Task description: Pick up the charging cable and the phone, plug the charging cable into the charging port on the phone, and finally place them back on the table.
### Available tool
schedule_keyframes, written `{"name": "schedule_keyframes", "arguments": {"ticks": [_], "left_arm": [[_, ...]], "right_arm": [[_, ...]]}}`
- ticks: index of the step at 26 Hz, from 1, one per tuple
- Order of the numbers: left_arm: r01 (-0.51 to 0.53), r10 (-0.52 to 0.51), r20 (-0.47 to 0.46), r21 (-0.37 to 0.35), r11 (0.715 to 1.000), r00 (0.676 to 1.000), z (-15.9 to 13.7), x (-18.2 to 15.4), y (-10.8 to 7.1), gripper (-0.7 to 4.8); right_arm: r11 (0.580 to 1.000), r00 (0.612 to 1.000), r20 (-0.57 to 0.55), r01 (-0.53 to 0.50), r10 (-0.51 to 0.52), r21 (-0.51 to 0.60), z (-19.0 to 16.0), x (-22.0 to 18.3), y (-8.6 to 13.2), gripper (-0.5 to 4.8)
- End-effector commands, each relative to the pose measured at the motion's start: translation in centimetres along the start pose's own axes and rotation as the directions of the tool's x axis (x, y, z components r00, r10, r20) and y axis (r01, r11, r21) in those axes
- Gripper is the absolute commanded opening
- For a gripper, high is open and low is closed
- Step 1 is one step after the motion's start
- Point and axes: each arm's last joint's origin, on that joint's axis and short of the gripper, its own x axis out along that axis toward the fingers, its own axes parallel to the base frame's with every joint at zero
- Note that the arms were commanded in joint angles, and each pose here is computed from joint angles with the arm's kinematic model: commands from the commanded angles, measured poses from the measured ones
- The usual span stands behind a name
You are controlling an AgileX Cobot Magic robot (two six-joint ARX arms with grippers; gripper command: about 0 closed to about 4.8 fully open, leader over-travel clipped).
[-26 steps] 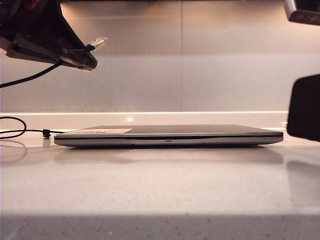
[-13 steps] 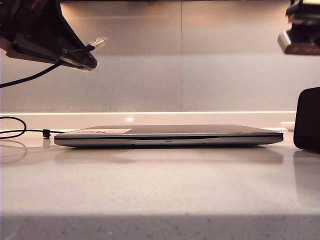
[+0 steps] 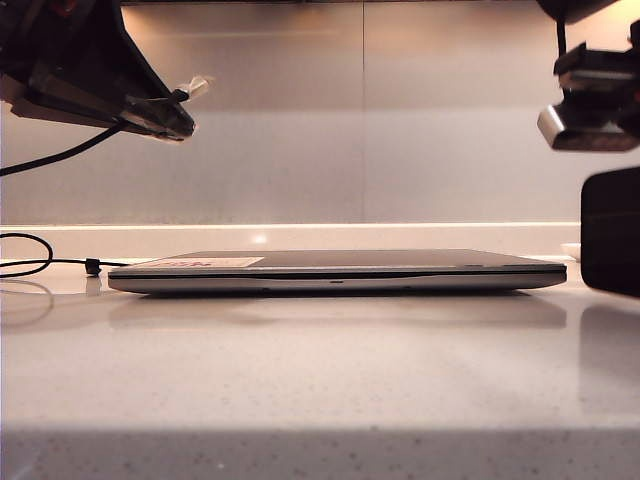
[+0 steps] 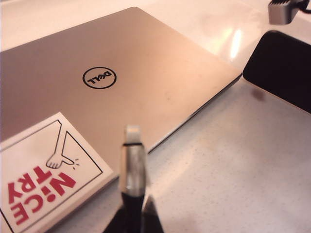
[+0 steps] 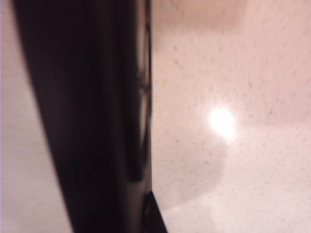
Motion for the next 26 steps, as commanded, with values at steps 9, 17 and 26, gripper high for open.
{"name": "schedule_keyframes", "arguments": {"ticks": [9,17,26], "left_arm": [[0.062,-0.068,-0.031,-0.168,0.984,0.997,-1.1,0.3,-1.2,-0.06],[0.139,-0.154,-0.015,-0.35,0.927,0.988,-3.3,0.9,-2.6,-0.06],[0.178,-0.183,0.033,-0.452,0.874,0.982,-3.9,1.1,-2.9,-0.06]], "right_arm": [[0.867,0.763,0.417,-0.469,0.493,-0.168,2.4,-5.7,1.7,-0.06],[0.696,0.523,0.492,-0.66,0.697,-0.284,4.3,-6.0,2.7,-0.06],[0.435,0.252,0.506,-0.855,0.825,-0.282,5.8,-2.5,3.6,-0.06]]}}
